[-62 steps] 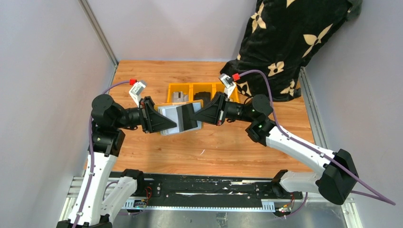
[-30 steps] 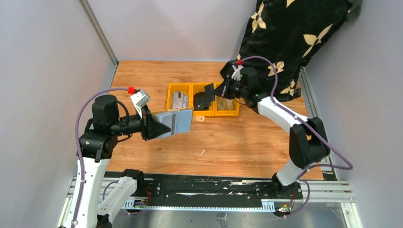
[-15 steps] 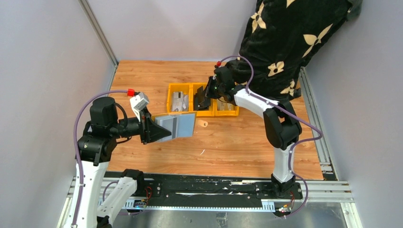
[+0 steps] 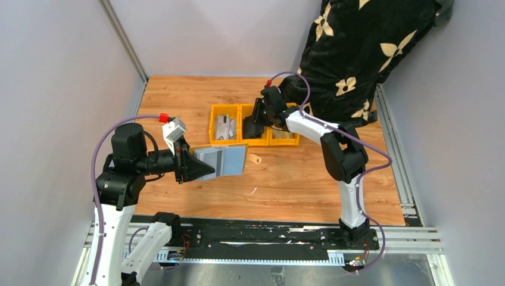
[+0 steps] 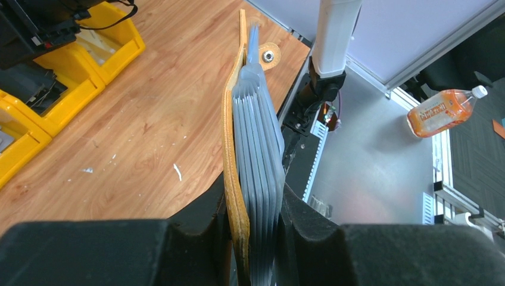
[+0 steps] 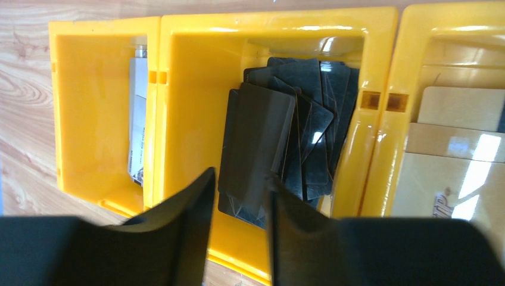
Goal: Take the credit cards out of the card holder
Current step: Place the credit card in the storage box, then remove the credit card from the card holder.
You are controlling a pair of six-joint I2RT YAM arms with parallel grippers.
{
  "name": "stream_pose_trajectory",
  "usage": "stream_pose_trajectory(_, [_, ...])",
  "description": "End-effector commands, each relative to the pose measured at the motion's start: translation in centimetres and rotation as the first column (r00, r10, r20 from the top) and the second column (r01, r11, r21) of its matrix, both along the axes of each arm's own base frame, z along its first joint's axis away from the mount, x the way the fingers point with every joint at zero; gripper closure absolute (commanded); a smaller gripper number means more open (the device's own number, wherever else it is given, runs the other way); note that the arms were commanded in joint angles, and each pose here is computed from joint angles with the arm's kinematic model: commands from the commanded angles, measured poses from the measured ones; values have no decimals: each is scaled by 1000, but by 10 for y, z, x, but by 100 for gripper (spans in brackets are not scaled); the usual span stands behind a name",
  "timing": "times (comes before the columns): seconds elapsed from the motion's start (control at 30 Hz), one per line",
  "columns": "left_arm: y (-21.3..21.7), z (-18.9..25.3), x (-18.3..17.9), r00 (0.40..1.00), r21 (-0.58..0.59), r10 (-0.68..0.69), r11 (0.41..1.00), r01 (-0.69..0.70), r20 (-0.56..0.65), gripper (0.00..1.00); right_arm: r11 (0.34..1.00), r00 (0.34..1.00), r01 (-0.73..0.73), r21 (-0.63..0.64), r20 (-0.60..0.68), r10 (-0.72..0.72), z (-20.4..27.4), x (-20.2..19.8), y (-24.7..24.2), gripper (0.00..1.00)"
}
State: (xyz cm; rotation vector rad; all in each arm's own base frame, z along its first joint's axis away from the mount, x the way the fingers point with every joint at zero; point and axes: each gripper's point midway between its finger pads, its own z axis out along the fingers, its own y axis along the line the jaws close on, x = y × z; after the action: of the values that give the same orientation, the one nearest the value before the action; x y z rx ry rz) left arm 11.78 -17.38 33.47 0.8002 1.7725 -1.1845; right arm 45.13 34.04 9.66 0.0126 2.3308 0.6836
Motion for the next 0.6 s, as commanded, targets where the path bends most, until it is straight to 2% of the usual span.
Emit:
stream_pose_trajectory(0.0, [-2,18,-9,998,-22,-36,999,38,58,95,1000,995,20,-13,93,-18,47,-7,-10,54])
stream_pose_trajectory(0.13, [-2,19,-10,997,-24,-44,999,45,61,96,997,981,-36,66,191,22,108,-21,-11,42])
stream_pose_trajectory(0.23, [-3,20,-12,997,-27,-54,998,56,63,96,957,944,-191,220,307,118,179,-50,-3,32])
stream_pose_trajectory(0.33, [-3,18,-12,996,-27,-62,998,63,61,96,812,870,-426,399,428,245,246,-104,2,25])
stream_pose_trajectory(0.43, [-4,16,-11,996,-27,-67,997,69,54,96,657,769,-601,456,554,319,296,-168,-7,24])
stream_pose_trajectory(0.5, [-4,16,-12,996,-31,-77,996,78,50,96,557,725,-670,492,596,346,314,-203,-14,23])
stream_pose_trajectory(0.57, [-5,17,-12,995,-34,-84,996,86,50,96,489,694,-711,506,620,367,320,-228,-18,23])
